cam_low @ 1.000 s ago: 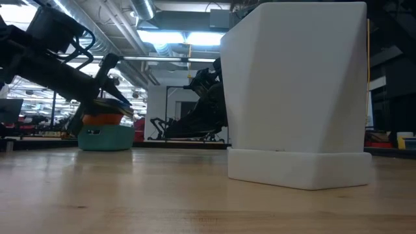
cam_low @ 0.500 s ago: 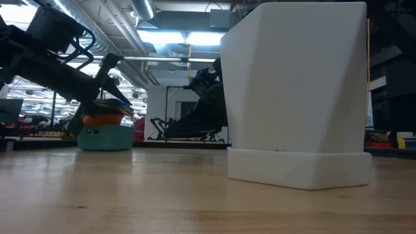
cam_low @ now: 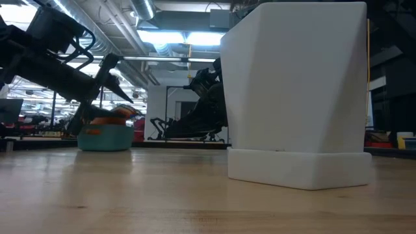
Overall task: Nest measuring cups in basket
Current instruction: Put the nested measuring cups into the green bin
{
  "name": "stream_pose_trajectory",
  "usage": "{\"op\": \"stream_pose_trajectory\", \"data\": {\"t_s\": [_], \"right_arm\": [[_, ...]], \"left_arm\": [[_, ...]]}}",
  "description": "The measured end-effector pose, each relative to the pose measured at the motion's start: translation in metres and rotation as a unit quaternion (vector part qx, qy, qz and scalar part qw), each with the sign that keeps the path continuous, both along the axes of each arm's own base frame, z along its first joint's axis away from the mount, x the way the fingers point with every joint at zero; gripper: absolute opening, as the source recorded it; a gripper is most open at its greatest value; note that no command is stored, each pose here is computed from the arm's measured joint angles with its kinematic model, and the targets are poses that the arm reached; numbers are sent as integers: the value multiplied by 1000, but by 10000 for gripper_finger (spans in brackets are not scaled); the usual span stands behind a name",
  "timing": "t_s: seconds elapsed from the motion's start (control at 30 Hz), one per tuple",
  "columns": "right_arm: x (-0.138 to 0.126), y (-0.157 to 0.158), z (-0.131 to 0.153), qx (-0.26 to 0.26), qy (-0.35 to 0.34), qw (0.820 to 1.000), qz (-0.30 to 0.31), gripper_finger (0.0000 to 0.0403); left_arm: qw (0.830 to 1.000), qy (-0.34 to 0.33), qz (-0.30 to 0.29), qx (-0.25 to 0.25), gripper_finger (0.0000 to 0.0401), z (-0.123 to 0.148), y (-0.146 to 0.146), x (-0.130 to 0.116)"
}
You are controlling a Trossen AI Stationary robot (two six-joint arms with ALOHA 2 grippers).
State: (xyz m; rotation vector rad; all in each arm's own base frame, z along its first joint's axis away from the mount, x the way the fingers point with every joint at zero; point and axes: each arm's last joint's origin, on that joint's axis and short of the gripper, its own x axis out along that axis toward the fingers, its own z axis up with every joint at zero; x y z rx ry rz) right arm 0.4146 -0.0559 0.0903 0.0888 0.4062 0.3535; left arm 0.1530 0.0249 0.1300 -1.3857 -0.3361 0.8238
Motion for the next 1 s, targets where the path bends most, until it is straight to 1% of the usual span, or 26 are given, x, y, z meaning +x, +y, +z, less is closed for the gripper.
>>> {"op": "stream_pose_trajectory", "data": {"t_s": [0.13, 0.33, 0.43, 0.6, 0.83, 1.0], "right_arm": [[0, 0, 0, 0, 0, 1000, 0, 190], [0, 0, 0, 0, 0, 1000, 0, 190], [0, 0, 0, 0, 0, 1000, 0, 190], [0, 0, 0, 0, 0, 1000, 0, 190], [0, 0, 0, 0, 0, 1000, 0, 190], [0, 0, 0, 0, 0, 1000, 0, 190]], "left_arm": [[1000, 0, -2, -1, 179, 0, 0, 0], [1000, 6, -7, 4, 177, 0, 0, 0], [1000, 9, -22, 3, 177, 0, -1, 1], [999, 5, -47, -6, 177, 0, -2, 2], [998, -11, -55, -27, 177, 0, -3, 2], [995, -21, -88, -48, 177, 0, -6, 3]]}}
